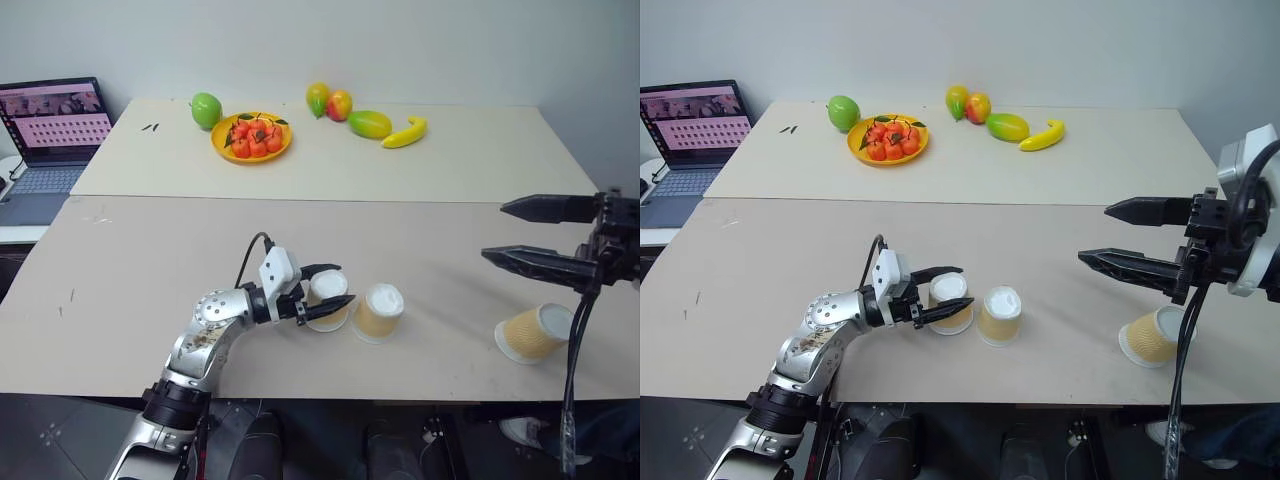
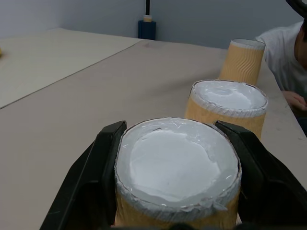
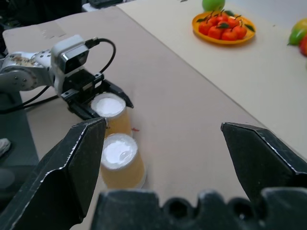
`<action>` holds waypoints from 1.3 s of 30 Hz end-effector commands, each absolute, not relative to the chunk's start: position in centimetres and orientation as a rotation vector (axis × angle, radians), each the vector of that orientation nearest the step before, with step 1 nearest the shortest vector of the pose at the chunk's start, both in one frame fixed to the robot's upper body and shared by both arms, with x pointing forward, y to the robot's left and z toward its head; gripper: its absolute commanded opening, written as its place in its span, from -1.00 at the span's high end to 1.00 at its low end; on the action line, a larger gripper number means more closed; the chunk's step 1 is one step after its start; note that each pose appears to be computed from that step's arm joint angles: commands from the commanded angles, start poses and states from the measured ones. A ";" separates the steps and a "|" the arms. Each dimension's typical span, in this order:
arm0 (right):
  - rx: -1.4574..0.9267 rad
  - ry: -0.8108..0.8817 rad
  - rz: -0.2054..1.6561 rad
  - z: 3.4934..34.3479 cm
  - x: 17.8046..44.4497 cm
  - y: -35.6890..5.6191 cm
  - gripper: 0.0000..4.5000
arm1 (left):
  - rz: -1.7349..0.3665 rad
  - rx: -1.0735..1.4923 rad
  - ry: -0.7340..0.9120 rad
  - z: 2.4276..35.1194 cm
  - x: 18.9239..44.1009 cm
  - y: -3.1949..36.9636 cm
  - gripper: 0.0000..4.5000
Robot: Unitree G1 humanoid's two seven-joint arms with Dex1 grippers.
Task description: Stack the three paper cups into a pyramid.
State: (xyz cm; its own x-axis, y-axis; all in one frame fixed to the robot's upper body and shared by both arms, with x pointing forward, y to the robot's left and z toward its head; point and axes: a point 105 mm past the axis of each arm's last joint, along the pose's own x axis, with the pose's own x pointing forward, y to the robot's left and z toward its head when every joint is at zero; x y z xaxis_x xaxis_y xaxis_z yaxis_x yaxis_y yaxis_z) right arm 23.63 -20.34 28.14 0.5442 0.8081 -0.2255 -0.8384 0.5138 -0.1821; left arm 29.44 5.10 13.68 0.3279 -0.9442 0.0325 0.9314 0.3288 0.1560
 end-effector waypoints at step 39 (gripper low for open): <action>-0.347 0.084 1.031 29.2 25.1 -19.8 -1.00 | -1.333 0.019 -0.243 18.8 27.0 2.9 -0.99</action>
